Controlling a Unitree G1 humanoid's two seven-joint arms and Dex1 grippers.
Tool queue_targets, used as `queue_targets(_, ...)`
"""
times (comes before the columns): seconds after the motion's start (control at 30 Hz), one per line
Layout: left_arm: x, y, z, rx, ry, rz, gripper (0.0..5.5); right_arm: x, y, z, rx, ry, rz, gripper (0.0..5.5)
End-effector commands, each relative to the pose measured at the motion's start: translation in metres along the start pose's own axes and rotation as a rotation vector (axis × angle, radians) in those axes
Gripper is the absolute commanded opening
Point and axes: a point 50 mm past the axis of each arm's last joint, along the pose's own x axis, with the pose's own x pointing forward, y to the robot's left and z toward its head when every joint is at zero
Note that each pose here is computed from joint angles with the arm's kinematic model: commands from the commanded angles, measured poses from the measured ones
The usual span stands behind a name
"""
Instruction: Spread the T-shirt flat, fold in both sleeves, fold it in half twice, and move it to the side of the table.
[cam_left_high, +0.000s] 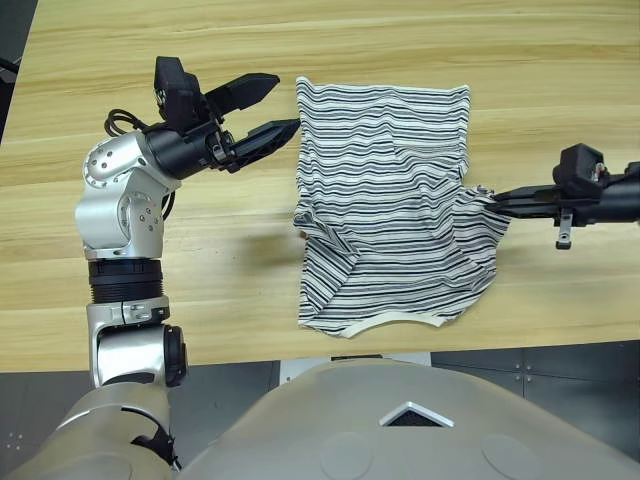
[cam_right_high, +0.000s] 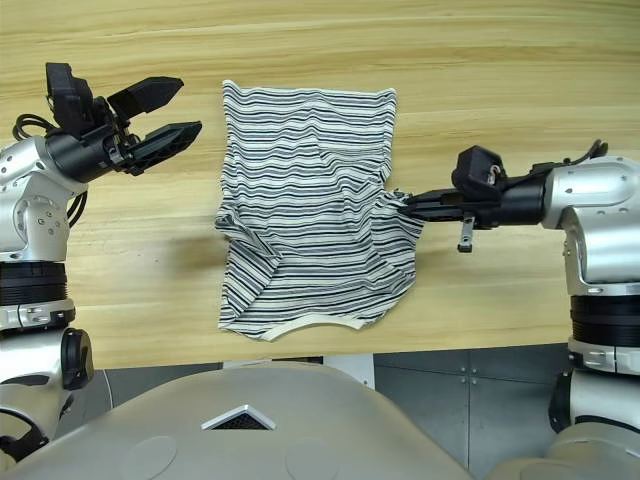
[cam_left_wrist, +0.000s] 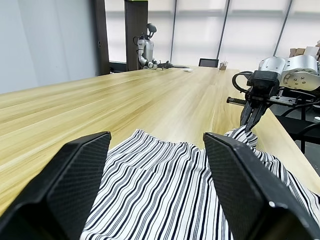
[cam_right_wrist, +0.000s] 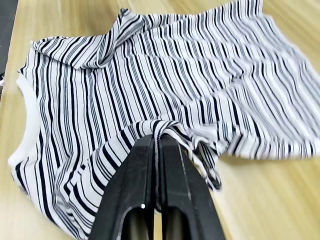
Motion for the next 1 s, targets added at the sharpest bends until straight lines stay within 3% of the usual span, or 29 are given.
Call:
queue_targets(0.03, 0.001, 0.001, 0.000, 0.011, 0.007, -0.003, 3.47, 0.018, -0.003, 0.012, -0.039, -0.028, 0.031, 0.13)
queue_targets(0.6, 0.003, 0.004, -0.001, 0.001, 0.003, -0.005, 3.47, 0.099, 0.006, 0.007, 0.073, -0.046, 0.257, 0.13)
queue_targets(1.0, 0.003, 0.006, -0.003, -0.005, -0.001, 0.001, 3.47, 0.095, 0.000, 0.006, 0.085, -0.057, 0.237, 2.27)
